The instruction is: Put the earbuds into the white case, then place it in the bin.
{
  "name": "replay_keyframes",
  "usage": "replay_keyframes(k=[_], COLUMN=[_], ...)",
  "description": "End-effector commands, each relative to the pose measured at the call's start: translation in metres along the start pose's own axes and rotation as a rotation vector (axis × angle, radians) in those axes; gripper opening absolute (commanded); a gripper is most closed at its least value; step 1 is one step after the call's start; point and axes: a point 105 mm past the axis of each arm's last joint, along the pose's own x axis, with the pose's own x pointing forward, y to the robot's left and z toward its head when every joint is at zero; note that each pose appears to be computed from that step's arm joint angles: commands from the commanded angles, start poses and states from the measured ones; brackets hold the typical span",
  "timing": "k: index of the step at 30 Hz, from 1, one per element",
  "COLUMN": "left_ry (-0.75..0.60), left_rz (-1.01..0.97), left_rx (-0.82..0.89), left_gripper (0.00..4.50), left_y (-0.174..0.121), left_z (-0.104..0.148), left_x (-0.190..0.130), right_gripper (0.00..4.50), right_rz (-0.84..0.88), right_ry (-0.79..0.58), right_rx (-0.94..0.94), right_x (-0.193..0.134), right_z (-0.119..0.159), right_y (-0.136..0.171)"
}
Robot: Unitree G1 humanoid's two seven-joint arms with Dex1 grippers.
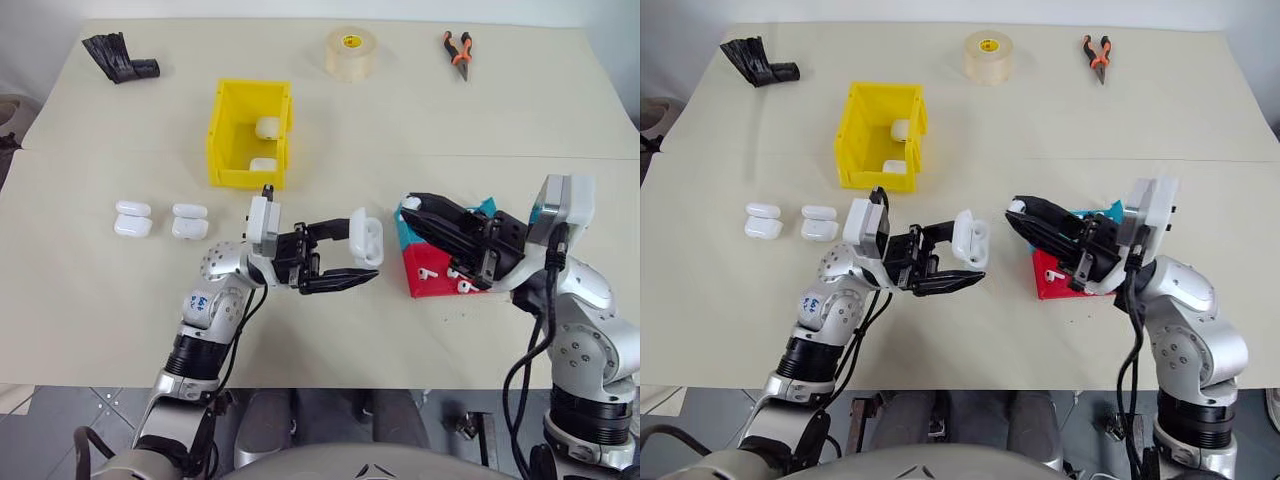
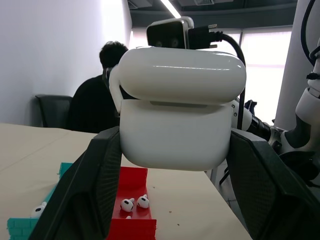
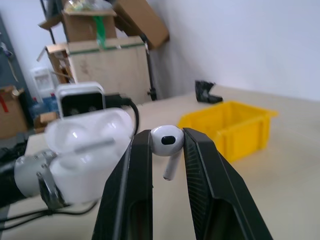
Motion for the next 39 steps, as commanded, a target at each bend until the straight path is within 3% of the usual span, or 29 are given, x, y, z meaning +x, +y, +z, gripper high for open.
replay_keyframes(k=[1,13,23,33,34,39], left_ry=[-0.026,-0.026,-0.036,-0.042,-0.044,-0.051], left_rz=[-0.028,-0.037,-0.034,-0.025,-0.023,-0.022], left_rx=[0.014,0.008,0.025,0.038,0.039,0.044], left_gripper=[2.76,2.76,2.76,2.76,2.76,2.76], left_y=[-0.003,-0.005,-0.005,-0.002,-0.002,-0.002], left_z=[0.011,0.013,0.015,0.015,0.015,0.014], left_x=[0.003,0.005,0.007,0.007,0.007,0.009], right_gripper=[0.51,0.51,0.51,0.51,1.24,2.83], right_rz=[0.060,0.083,0.111,0.141,0.148,0.175], right_ry=[-0.057,-0.041,0.049,0.069,0.066,0.062], right_rx=[-0.040,-0.044,-0.056,-0.034,-0.028,-0.018], right_x=[0.012,0.014,0.007,0.009,0.009,0.011], right_z=[0.010,-0.006,-0.031,-0.028,-0.026,-0.019], right_y=[0.015,0.017,0.015,0.011,0.011,0.011])
